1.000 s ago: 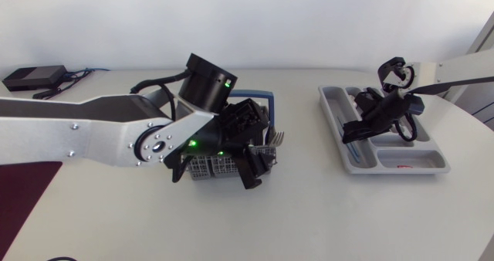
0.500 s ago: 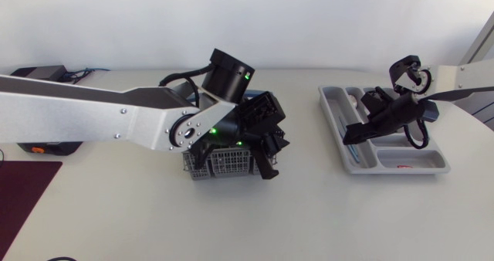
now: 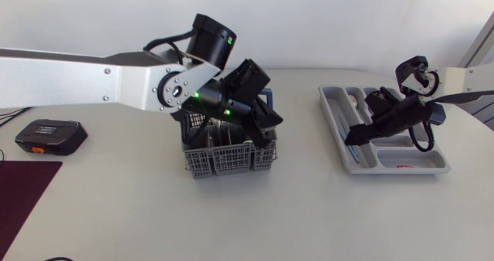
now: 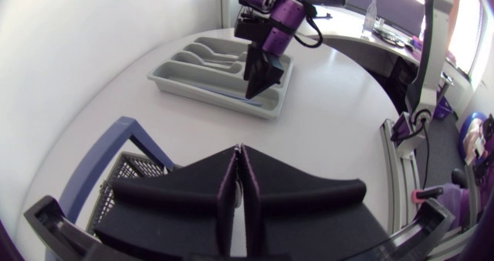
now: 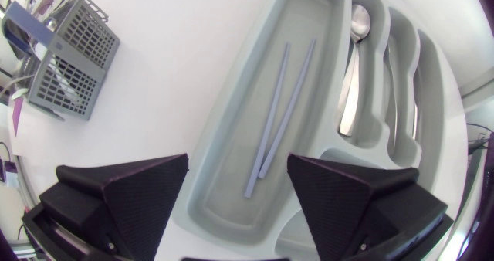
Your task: Unload the cutlery basket into the drawer organizer.
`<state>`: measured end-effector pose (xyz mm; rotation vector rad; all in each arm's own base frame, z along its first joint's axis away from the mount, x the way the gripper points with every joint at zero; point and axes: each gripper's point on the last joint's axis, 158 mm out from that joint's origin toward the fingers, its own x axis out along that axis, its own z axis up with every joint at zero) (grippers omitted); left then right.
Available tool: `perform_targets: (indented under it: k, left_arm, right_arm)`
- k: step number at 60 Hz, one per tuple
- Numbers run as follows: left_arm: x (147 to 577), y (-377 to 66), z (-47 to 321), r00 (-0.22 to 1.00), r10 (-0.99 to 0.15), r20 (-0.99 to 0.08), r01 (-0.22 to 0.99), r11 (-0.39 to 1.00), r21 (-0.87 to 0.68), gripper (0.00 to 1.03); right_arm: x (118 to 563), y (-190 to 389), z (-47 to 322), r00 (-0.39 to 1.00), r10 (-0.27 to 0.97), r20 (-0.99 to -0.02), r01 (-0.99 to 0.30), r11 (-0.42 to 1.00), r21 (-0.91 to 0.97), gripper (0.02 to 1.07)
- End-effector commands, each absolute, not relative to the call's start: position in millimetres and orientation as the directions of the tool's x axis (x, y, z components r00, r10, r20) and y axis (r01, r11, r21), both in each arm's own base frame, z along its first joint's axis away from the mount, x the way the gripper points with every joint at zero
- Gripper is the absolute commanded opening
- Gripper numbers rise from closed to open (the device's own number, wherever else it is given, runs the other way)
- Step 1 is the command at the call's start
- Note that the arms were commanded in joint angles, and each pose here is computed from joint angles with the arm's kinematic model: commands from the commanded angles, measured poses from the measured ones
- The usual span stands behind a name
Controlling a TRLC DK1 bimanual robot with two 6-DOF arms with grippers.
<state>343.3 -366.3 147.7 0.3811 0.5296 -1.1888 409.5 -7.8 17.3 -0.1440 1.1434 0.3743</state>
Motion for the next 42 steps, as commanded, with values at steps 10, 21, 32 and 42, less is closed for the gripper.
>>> perform_targets:
  k: [10,21,32,42]
  left_arm:
    - [360.0,-363.4,194.3,0.257,-0.822,-0.508,0.923,0.365,-0.124,0.04]
    - [361.8,-355.7,222.7,0.201,-0.865,-0.459,0.882,0.364,-0.300,0.04]
    - [351.9,-353.6,242.6,0.139,-0.890,-0.433,0.857,0.328,-0.398,0.04]
    - [336.3,-355.1,259.7,0.121,-0.901,-0.416,0.864,0.302,-0.403,0.04]
  right_arm:
    - [394.9,21.0,48.1,0.405,0.299,-0.864,-0.479,0.874,0.078,1.00]
    - [382.6,42.0,73.8,0.443,0.359,-0.822,-0.560,0.826,0.059,1.00]
    - [363.8,71.5,115.1,0.517,0.454,-0.726,-0.657,0.754,0.003,1.00]
    - [335.4,108.4,149.6,0.518,0.551,-0.654,-0.747,0.664,-0.032,1.00]
